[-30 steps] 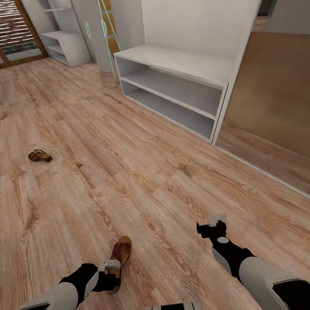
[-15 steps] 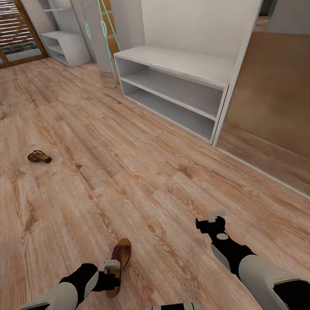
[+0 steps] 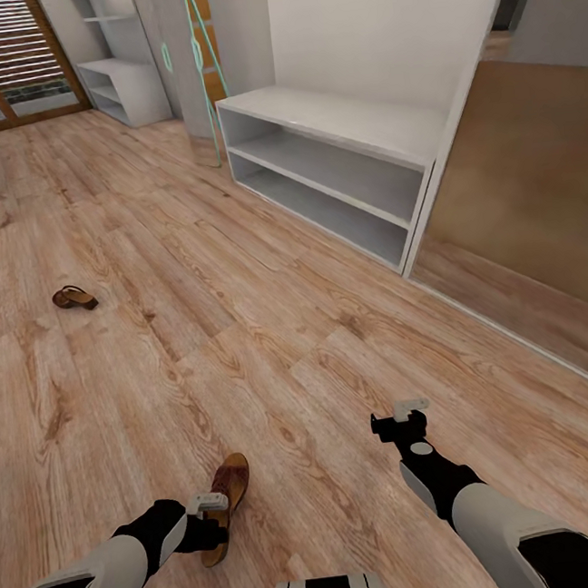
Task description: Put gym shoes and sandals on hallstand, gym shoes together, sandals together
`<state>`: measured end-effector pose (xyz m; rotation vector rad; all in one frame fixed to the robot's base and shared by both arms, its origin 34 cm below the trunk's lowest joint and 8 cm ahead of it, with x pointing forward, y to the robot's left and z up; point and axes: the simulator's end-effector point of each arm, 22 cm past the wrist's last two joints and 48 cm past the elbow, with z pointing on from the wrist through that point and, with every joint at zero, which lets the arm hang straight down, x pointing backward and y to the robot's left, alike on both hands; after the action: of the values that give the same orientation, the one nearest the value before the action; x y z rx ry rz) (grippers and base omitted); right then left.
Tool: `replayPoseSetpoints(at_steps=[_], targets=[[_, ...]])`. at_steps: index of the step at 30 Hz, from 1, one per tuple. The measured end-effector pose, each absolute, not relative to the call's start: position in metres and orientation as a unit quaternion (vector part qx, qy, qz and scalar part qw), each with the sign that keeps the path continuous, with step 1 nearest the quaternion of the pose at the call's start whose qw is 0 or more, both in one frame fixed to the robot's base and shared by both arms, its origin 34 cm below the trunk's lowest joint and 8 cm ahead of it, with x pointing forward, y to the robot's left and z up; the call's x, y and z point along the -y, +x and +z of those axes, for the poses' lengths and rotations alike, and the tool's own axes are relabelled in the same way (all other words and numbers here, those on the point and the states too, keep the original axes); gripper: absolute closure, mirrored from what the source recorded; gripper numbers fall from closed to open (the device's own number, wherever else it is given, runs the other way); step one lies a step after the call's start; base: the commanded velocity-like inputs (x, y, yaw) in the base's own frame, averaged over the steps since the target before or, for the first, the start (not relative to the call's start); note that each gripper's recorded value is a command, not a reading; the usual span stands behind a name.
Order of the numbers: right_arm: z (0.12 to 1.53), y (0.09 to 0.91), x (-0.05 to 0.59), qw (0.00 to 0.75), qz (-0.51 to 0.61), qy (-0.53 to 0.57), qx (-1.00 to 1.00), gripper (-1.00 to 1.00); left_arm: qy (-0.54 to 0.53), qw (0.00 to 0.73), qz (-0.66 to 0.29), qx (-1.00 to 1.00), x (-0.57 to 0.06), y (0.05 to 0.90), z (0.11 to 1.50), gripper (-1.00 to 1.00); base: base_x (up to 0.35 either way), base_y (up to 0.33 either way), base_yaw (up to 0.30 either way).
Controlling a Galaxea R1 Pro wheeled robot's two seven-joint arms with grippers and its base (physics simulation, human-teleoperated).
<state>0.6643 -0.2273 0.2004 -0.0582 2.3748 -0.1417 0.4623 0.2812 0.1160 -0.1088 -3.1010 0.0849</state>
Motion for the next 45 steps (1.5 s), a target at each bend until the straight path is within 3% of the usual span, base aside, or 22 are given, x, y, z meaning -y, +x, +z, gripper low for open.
replayPoseSetpoints(at_steps=[45], targets=[[0.173, 0.650, 0.228, 0.351, -0.055, -0.024, -0.934, -1.00, -0.034, 0.040, 0.028, 0.998, -0.281, 0.445, 0.098, -1.00, 0.014, 0.000, 0.000]])
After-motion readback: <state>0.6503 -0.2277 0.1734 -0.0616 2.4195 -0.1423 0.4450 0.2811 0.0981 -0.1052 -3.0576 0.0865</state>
